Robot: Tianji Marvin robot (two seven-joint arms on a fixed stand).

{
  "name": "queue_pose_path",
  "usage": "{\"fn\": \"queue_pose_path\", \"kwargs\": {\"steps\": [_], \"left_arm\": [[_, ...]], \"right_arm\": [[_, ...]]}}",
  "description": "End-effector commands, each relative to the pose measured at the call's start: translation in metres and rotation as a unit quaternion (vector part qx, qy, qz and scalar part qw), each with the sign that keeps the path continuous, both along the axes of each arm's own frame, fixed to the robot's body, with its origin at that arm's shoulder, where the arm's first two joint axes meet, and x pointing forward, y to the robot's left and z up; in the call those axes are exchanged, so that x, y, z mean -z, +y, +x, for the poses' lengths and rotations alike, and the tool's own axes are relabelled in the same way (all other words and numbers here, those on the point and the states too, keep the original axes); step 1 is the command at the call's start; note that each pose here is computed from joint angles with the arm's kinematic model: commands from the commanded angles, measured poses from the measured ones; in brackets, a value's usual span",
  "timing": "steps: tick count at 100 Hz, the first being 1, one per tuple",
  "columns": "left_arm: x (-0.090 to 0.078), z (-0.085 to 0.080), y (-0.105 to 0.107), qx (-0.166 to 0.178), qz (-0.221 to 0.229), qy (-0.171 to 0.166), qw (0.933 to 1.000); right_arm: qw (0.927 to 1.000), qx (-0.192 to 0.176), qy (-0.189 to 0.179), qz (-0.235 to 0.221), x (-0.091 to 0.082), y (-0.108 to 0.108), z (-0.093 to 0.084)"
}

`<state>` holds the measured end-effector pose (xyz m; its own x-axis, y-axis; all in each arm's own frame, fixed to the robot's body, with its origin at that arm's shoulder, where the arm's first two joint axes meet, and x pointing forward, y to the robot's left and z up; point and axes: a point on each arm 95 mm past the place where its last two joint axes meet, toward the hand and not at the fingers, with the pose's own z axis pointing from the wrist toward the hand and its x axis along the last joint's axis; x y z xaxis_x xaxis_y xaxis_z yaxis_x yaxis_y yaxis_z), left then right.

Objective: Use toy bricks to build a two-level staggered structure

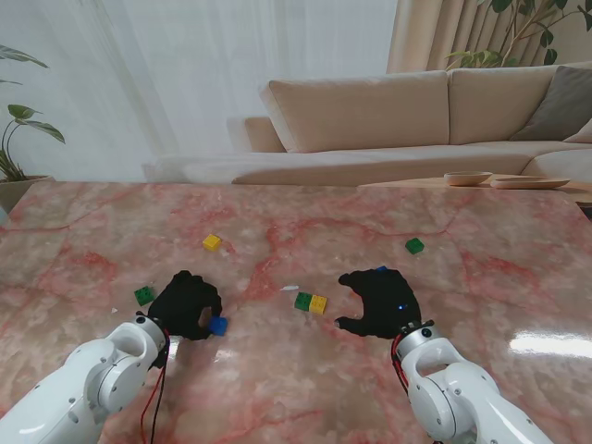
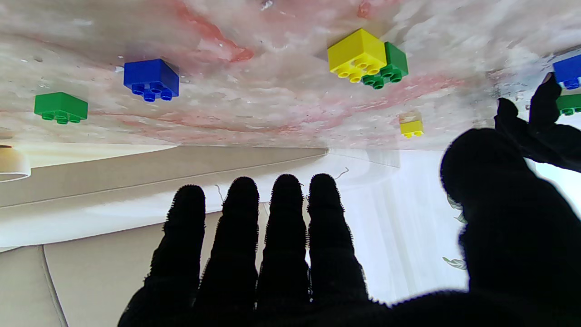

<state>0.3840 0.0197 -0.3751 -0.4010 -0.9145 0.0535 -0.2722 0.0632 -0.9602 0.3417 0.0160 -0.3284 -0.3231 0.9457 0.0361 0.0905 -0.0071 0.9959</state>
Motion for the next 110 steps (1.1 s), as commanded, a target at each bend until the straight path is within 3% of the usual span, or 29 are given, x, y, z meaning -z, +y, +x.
{"fn": "queue_pose_path", "kwargs": {"steps": [1,71,110], "left_arm": [[-0.006,0.007,-0.009,0.001,-0.008,-0.009,0.9999],[-0.003,0.067,-0.087,0.011,-0.022,-0.006,0.9997],[0.011,0.089,-0.115,0.009,-0.037,0.027,0.9989]], "right_arm": [[0.9999,0.005,0.011,-0.002,0.006,-0.002,-0.003],[0.9996,0.019,0.017,-0.009,0.008,-0.015,-0.007],[0.9994,0.026,0.018,-0.013,0.007,-0.02,-0.01]]}}
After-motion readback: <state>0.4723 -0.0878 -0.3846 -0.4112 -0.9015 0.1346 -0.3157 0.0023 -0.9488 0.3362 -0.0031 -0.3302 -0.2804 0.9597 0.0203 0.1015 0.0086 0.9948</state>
